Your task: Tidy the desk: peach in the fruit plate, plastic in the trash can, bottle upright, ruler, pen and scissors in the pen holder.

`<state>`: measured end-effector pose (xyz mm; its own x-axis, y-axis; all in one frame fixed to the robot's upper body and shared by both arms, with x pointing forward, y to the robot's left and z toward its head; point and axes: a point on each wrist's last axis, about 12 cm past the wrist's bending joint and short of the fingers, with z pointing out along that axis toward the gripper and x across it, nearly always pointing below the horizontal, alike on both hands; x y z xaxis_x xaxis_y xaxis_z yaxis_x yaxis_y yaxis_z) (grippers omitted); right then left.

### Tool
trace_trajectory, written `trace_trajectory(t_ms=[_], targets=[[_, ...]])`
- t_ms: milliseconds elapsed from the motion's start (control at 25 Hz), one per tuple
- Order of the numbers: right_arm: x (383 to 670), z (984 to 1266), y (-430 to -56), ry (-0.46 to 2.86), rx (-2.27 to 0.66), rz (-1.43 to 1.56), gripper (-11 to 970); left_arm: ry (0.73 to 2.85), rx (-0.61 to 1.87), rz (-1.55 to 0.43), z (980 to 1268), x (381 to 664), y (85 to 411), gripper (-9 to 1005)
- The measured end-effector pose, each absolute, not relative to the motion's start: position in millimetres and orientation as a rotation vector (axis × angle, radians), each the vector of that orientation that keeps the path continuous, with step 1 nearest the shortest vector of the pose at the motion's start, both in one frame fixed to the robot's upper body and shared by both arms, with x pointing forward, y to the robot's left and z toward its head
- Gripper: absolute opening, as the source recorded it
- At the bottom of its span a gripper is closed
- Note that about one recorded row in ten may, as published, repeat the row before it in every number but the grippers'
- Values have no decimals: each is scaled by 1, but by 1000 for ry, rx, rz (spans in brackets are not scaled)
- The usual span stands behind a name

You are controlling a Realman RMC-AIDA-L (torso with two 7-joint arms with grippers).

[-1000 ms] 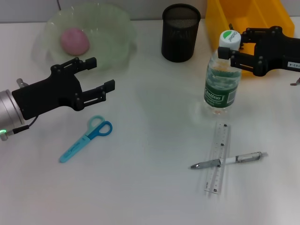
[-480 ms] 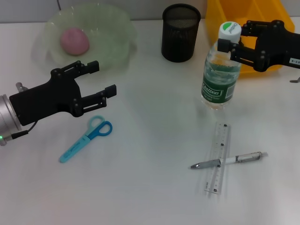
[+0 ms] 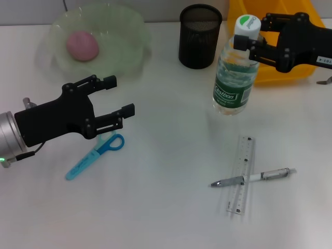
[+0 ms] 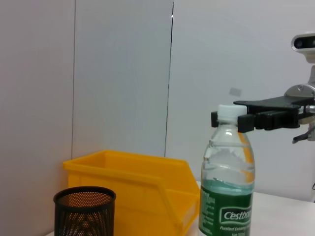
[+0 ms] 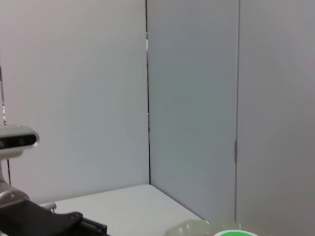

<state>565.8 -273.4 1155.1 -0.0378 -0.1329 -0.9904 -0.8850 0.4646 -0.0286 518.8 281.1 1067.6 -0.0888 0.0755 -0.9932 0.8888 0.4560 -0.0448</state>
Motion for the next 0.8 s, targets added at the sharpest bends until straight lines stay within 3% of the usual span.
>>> trace_trajectory(t_ms=[800], targets=[[591, 1157, -230, 1466, -926, 966, 438, 1534, 838, -845, 1060, 511, 283, 787]])
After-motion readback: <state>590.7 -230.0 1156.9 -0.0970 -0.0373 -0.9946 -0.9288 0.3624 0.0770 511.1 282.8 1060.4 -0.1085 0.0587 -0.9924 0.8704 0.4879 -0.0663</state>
